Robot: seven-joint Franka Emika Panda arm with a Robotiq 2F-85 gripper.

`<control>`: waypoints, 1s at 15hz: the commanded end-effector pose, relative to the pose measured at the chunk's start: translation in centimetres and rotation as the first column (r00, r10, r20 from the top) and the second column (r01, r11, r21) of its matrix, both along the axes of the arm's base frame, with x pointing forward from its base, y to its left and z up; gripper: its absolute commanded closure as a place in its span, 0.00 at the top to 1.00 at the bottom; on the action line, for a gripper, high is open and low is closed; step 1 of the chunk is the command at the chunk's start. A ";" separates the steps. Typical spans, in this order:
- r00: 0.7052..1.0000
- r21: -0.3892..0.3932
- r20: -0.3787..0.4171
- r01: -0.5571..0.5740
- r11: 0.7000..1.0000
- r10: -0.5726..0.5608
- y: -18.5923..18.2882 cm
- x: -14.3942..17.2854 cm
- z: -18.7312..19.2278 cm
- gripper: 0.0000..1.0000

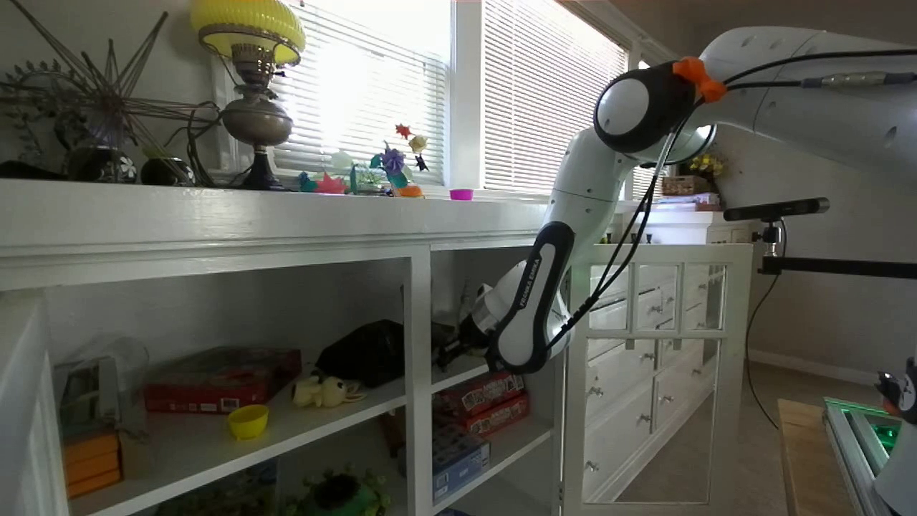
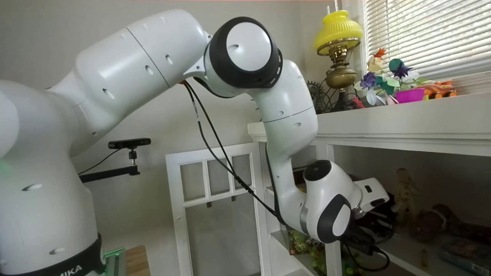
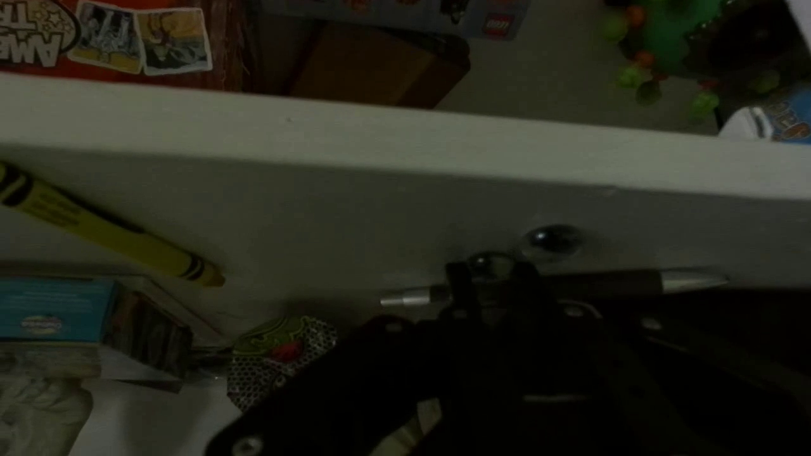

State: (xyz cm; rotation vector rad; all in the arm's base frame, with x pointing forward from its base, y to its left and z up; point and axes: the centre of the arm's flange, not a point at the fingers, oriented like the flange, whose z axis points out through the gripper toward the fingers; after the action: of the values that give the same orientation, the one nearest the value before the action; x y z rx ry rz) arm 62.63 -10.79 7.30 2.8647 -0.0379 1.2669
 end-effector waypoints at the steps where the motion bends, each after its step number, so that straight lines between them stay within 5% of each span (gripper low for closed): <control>1: 1.000 -0.043 -0.002 0.013 0.999 -0.013 -0.2 -0.7 3.5 0.05; 8: 0.995 -0.030 -0.100 -0.031 0.999 0.028 0.9 -3.2 10.1 0.05; 15: 0.982 -0.042 -0.180 -0.066 0.997 0.058 3.0 -6.8 10.1 0.05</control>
State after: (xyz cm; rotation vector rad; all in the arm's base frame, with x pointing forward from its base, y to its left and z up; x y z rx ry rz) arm 58.21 -8.36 16.17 2.9340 0.0367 1.0652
